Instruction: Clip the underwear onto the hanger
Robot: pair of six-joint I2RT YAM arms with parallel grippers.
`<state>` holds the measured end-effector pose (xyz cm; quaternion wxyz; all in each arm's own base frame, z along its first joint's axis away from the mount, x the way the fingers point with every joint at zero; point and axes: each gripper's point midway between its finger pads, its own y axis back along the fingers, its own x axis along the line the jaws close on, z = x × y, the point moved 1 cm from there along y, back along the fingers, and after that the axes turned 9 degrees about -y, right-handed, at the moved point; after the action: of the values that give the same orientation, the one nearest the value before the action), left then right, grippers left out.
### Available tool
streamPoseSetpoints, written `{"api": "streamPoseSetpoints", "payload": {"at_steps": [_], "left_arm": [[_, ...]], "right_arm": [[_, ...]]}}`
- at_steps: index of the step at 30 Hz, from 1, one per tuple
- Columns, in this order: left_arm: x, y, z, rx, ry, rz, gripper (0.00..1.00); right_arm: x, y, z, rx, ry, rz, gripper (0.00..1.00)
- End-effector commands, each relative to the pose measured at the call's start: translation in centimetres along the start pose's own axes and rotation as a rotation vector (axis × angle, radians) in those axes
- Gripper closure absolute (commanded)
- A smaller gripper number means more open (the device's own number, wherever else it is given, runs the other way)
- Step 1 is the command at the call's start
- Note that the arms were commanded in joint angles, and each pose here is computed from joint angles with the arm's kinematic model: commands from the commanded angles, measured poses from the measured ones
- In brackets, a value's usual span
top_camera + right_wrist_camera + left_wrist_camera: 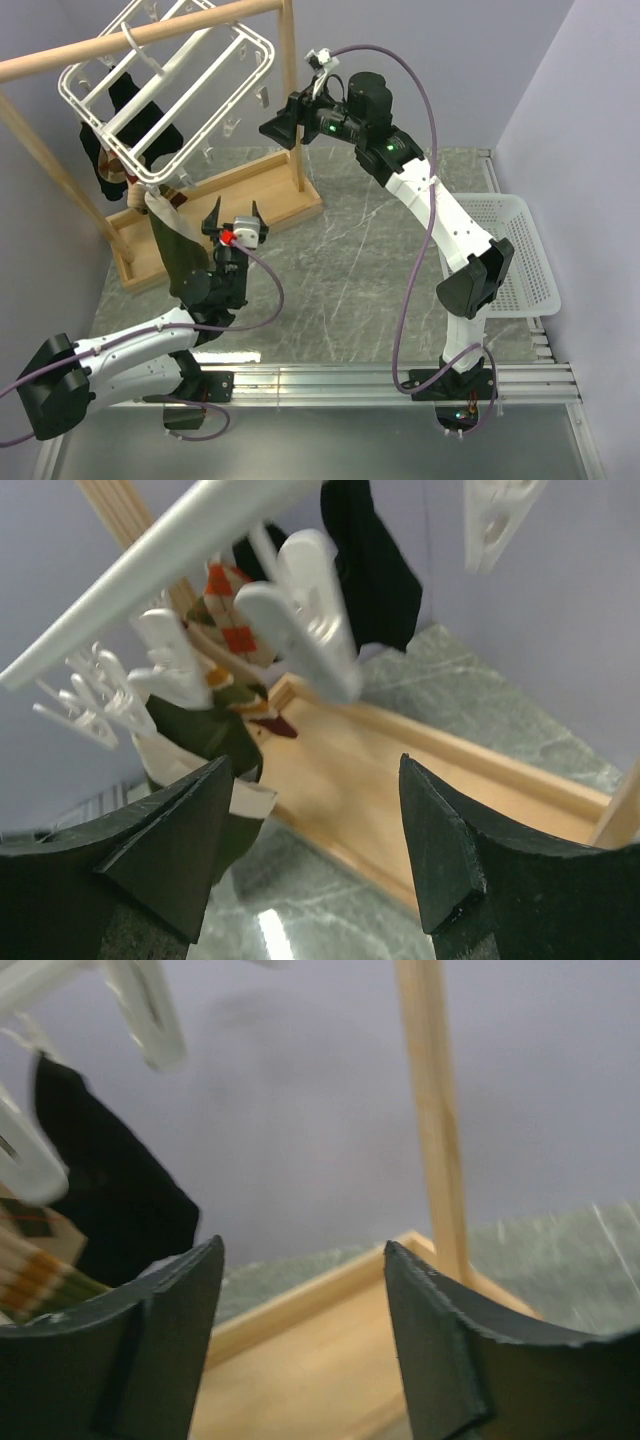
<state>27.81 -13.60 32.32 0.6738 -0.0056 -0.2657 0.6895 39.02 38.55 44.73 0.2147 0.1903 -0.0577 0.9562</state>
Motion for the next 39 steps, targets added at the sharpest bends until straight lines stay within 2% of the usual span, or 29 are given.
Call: {"api": "streamPoseSetpoints", "payload": {"at_steps": [1, 8, 14, 19, 21, 31, 39], "left_arm": [[4.0, -1.3, 3.5, -0.096, 0.092, 0.174, 0.31], [5.2, -1.8, 4.4, -0.154, 0.016, 0.284, 0.33], [7.0, -2.6, 4.1, -0.147, 0.007, 0.380, 0.35], [8.3, -2.8, 4.9, -0.197, 0.021, 0.475, 0.41], [8.5, -2.9, 5.2, -0.210, -0.007, 0.489, 0.41], [10.6, -3.0, 6.9, -0.247, 0.059, 0.547, 0.41], [12.7, -2.0, 9.3, -0.327, 0.094, 0.574, 0.39]], "right_arm": [[2.4, 1.8, 1.4, 0.005, 0.048, 0.054, 0.26], [3.5, 1.8, 0.6, 0.049, 0.036, 0.134, 0.29], [3.5, 1.8, 0.3, 0.067, 0.028, 0.131, 0.31], [3.1, 1.6, 0.1, 0.076, 0.028, 0.124, 0.31], [3.0, 1.6, 0.0, 0.081, 0.027, 0.123, 0.31], [2.5, 1.4, 0.1, 0.084, 0.038, 0.105, 0.31], [2.1, 1.4, -0.3, 0.095, 0.031, 0.086, 0.31]]}}
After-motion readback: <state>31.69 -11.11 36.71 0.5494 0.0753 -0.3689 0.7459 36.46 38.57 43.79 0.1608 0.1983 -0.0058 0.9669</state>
